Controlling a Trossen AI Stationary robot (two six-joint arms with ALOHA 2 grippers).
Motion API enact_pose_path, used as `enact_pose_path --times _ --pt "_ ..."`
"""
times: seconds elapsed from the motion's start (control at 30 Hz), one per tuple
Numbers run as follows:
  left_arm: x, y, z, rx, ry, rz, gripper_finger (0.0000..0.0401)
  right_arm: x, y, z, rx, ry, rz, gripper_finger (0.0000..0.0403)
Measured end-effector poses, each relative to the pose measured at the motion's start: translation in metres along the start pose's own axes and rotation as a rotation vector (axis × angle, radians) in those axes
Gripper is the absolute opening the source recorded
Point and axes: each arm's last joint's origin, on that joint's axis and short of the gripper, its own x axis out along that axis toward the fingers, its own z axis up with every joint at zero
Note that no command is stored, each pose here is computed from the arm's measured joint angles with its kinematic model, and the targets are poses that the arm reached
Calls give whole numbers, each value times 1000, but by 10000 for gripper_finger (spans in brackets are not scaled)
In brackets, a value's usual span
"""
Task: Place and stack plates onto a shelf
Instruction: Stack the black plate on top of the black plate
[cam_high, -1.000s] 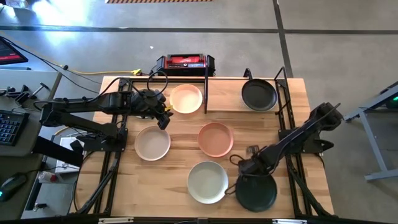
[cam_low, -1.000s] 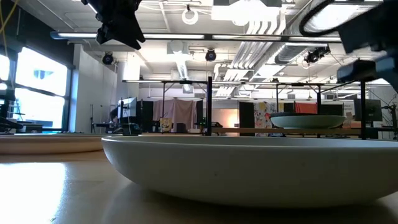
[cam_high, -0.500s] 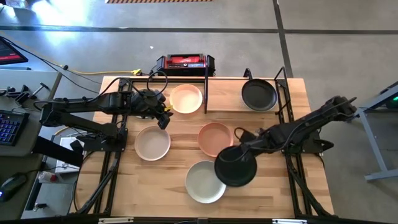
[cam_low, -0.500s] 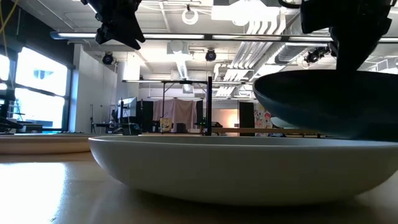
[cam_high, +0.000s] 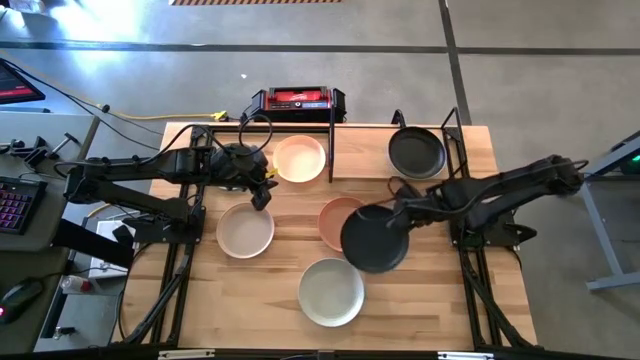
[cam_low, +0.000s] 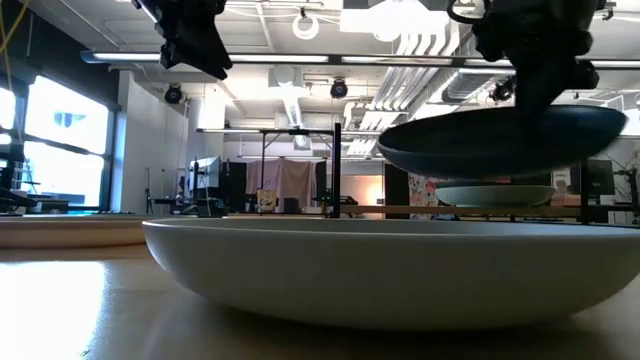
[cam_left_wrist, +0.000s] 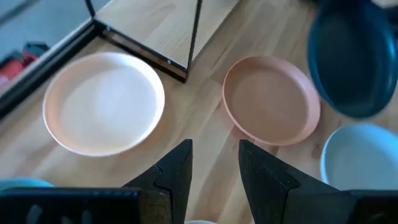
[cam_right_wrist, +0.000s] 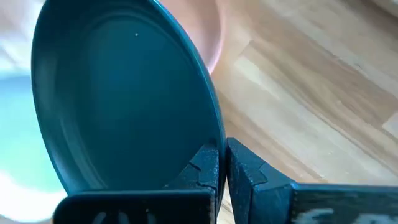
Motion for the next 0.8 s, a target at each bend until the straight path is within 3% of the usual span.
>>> enact_pose_path --times 0.23,0.43,0.6,0.8 --pt "0 0 0 192 0 1 120 -5 -16 20 418 -109 -19 0" --pt "0 0 0 321 0 3 120 -5 -24 30 670 -244 -52 0" --pt "0 1 0 400 0 5 120 -5 -26 30 834 -327 -79 0" --pt "1 4 1 393 1 18 120 -6 -38 17 959 -349 -246 0"
